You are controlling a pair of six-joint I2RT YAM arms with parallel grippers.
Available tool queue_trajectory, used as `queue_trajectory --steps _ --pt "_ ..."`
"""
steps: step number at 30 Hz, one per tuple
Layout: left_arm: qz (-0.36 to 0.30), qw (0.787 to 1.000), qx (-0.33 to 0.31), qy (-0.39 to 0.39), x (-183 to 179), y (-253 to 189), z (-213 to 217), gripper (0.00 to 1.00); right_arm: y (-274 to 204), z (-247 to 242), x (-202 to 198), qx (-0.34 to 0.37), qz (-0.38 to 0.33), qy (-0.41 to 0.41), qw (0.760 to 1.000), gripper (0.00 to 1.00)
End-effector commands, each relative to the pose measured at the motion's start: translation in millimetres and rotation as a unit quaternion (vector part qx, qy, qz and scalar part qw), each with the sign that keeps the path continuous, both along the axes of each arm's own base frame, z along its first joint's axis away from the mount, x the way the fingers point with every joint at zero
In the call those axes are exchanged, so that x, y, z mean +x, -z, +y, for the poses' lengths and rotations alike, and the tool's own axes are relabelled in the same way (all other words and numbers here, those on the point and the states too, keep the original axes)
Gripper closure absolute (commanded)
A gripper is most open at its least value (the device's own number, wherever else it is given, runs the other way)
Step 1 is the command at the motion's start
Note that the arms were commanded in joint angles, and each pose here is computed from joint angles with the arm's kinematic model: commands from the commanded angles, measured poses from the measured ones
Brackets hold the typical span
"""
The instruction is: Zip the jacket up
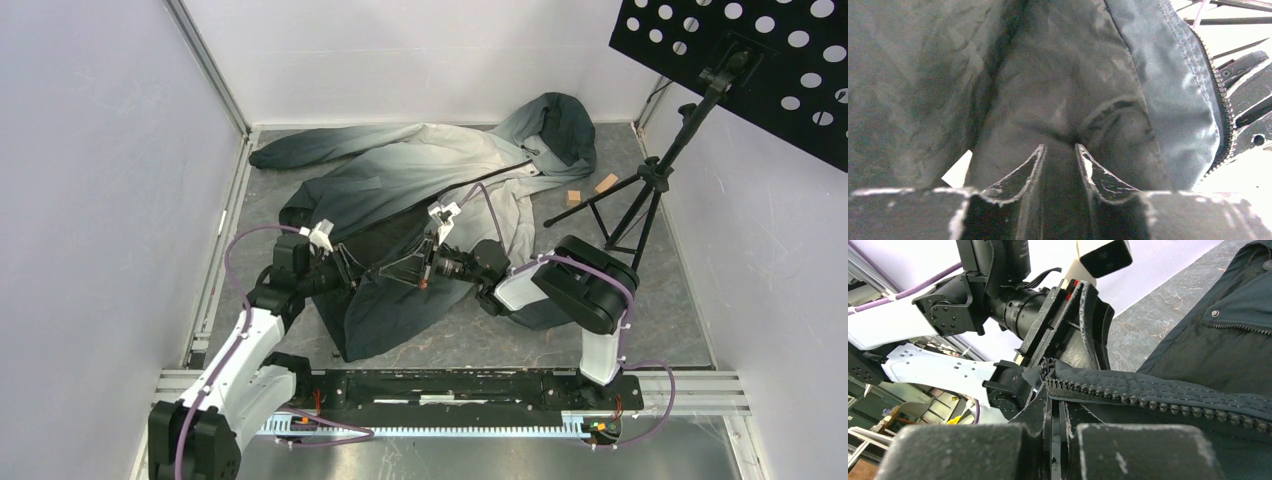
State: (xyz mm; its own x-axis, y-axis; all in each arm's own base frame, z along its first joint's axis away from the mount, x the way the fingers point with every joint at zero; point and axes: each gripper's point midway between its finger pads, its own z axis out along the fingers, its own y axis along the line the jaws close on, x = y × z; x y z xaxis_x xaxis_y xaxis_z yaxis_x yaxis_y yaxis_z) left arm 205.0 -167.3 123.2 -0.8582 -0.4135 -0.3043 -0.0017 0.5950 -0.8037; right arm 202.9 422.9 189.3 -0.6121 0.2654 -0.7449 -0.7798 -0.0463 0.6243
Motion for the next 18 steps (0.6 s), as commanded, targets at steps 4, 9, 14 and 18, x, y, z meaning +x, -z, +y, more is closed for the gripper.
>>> queue_trajectory --steps 4,9,14,18 --pt "-0.069 0.989 0.095 -0.094 23 -44 41 0.47 -68 -15 -20 0.131 -0.142 -0.023 0.981 1.0" --pt "-0.204 0.975 0.075 -0.039 26 -106 28 0.29 -56 -13 -19 0.111 -0.13 -0.029 0.985 1.0" --pt "-0.22 0.968 0.016 0.116 7 -121 -15 0.37 -53 -11 -19 0.105 -0.127 -0.034 0.986 1.0" --pt "-0.216 0.962 0.031 0.162 6 -113 -22 0.48 -53 -11 -19 0.106 -0.124 -0.035 0.986 1.0"
